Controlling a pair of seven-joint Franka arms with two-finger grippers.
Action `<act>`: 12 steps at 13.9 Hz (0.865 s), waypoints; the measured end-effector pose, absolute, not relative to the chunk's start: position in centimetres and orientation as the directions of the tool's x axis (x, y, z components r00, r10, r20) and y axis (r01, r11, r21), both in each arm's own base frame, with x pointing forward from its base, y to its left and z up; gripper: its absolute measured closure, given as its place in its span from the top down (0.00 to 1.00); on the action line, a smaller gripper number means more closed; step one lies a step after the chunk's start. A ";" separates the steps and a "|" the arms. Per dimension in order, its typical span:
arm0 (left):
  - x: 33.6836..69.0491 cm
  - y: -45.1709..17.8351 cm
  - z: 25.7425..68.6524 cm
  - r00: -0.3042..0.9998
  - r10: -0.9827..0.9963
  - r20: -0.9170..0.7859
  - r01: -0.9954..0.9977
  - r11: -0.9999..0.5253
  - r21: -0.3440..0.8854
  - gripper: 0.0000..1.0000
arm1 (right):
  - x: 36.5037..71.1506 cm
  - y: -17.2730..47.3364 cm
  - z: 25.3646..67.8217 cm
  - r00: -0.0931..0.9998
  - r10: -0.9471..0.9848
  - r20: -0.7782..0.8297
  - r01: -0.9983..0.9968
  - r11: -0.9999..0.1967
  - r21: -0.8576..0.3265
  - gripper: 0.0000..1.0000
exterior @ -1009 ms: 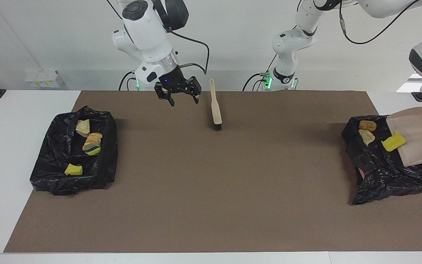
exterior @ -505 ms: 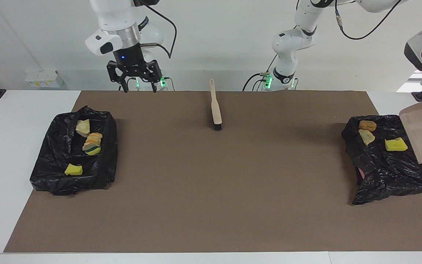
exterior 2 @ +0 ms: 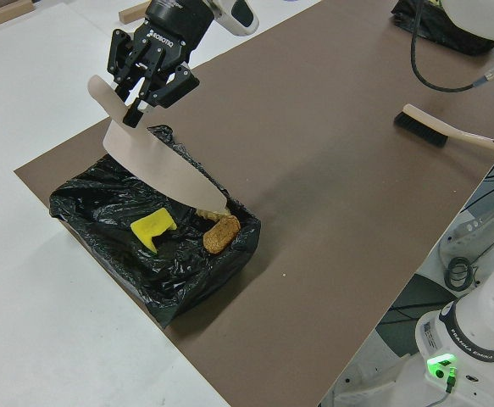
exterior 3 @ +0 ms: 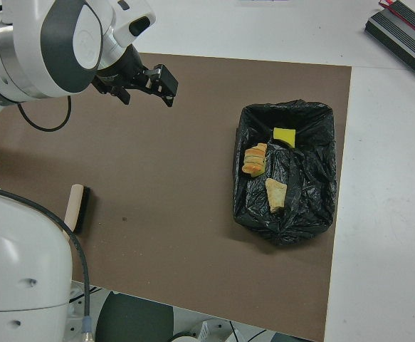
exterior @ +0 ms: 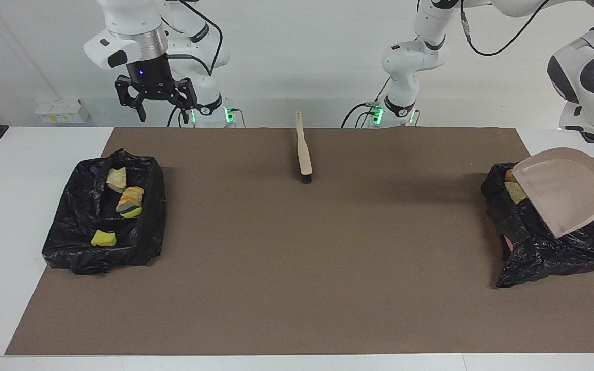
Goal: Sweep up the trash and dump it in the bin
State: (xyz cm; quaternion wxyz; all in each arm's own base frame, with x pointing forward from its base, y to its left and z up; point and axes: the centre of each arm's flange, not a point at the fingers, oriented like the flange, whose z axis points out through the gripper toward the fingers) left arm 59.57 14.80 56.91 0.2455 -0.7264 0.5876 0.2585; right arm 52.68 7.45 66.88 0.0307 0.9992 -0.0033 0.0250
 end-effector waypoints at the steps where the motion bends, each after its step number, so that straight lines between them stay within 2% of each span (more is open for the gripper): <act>1: 59.2 14.3 56.3 0.251 -0.757 -0.603 -0.961 -0.269 -0.063 0.31 | 52.8 7.0 66.8 0.999 -0.016 0.048 -0.019 -0.998 0.052 1.00; 5: 57.9 10.1 54.8 0.443 -0.767 -0.464 -0.881 -0.468 -0.069 0.31 | 53.1 5.8 66.6 0.998 -0.040 0.043 -0.041 -0.998 0.042 1.00; 12: 54.7 -7.7 52.1 0.666 -0.676 -0.315 -0.723 -0.688 -0.054 0.31 | 53.7 5.6 67.0 0.998 -0.045 0.051 -0.046 -0.999 0.029 1.00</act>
